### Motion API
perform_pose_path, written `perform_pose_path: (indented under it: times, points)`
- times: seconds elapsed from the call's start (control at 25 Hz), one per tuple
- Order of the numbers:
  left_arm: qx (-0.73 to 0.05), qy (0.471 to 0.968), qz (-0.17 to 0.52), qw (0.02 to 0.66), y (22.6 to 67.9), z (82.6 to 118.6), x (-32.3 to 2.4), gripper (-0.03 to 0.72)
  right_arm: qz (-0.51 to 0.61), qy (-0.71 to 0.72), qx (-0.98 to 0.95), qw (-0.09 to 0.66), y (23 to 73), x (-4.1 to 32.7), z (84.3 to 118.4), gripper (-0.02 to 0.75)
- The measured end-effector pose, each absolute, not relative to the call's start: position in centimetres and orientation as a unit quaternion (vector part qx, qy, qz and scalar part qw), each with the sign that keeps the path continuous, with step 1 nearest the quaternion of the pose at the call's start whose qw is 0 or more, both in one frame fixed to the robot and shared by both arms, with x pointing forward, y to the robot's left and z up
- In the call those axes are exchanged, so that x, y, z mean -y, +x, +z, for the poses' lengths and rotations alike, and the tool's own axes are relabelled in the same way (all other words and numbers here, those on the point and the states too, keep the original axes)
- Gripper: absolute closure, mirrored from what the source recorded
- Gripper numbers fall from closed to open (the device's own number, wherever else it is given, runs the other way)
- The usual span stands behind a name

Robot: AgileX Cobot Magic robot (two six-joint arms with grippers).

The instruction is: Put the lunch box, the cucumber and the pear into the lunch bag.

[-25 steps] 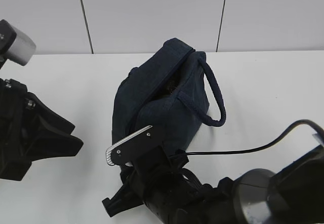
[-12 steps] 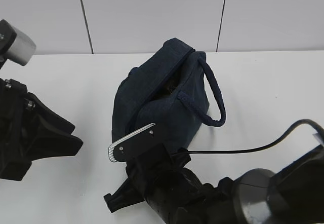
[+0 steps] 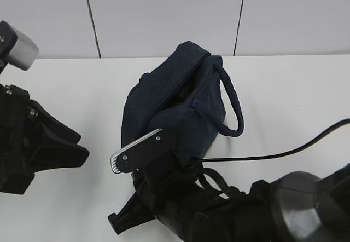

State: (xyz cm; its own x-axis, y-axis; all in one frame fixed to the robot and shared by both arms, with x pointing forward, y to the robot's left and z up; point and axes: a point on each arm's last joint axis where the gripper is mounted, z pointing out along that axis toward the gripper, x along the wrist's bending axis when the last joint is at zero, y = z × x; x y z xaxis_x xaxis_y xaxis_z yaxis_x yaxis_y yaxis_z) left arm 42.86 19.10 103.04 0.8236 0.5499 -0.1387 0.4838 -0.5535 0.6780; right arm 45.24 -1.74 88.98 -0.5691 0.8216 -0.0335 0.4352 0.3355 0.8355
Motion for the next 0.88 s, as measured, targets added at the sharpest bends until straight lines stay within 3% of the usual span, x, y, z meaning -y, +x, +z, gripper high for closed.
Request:
perform_pose_path:
  times: [0.88]
  points:
    - [-0.301,0.875,0.068,0.373,43.3,103.1,-19.2,0.446,0.443,0.349,-0.774,0.288,44.7,3.3,97.4,0.738]
